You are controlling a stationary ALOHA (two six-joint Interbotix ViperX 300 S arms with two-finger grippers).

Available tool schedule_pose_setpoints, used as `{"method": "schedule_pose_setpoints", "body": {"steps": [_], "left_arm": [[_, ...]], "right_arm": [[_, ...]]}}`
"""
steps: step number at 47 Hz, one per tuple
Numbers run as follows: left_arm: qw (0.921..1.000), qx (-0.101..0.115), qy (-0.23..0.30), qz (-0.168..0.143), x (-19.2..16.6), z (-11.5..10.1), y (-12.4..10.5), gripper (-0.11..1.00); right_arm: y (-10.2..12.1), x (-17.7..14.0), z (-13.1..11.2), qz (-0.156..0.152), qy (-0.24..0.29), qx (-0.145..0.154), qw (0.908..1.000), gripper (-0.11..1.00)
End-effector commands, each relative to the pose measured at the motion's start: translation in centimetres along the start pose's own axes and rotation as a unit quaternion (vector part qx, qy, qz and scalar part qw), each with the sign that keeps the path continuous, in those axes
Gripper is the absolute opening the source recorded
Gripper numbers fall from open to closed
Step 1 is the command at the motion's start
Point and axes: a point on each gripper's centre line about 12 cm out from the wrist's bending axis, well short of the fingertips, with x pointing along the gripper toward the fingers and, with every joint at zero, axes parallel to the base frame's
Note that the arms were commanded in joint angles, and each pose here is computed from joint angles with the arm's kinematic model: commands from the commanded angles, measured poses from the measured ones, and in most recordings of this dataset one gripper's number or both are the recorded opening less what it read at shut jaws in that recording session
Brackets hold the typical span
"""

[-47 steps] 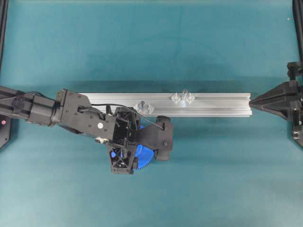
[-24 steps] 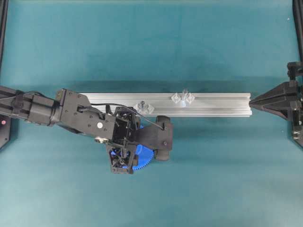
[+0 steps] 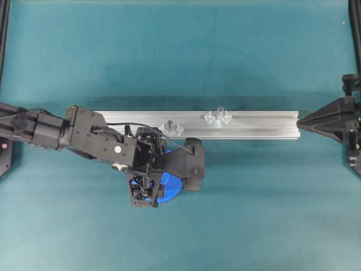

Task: Find the location of the shaft and insert the large gear.
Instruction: 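Lift the blue gear with the left gripper and carry it over the rail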

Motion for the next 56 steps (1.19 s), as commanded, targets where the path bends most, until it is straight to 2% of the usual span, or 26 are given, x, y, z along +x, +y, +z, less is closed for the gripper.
{"method": "schedule_pose_setpoints", "body": {"steps": [1,10,23,31,44,56], "left_arm": [[0.9993,0.000,-0.037,-0.002,-3.1,1.6,-0.1,0.72],[0.9997,0.003,-0.023,0.000,-4.8,2.6,-0.1,0.72],[0.9984,0.040,-0.040,0.002,-7.9,5.4,-0.1,0.72],[0.9972,0.051,-0.054,0.009,-9.8,7.1,1.1,0.72],[0.9954,0.068,-0.064,0.021,-11.9,8.5,3.2,0.72],[0.9931,0.074,-0.083,0.036,-13.4,9.6,5.4,0.72]], "right_arm": [[0.1,0.0,0.5,0.000,-0.005,0.004,1.0000,0.06],[0.1,0.0,0.5,0.001,-0.008,0.004,1.0000,0.06],[0.1,-0.3,0.8,0.002,-0.018,0.004,0.9998,0.06],[0.1,-0.4,0.9,0.003,-0.020,0.004,0.9998,0.06],[0.1,-0.4,0.9,0.003,-0.021,0.004,0.9998,0.06],[0.1,-0.4,0.8,0.002,-0.017,0.004,0.9998,0.06]]}}
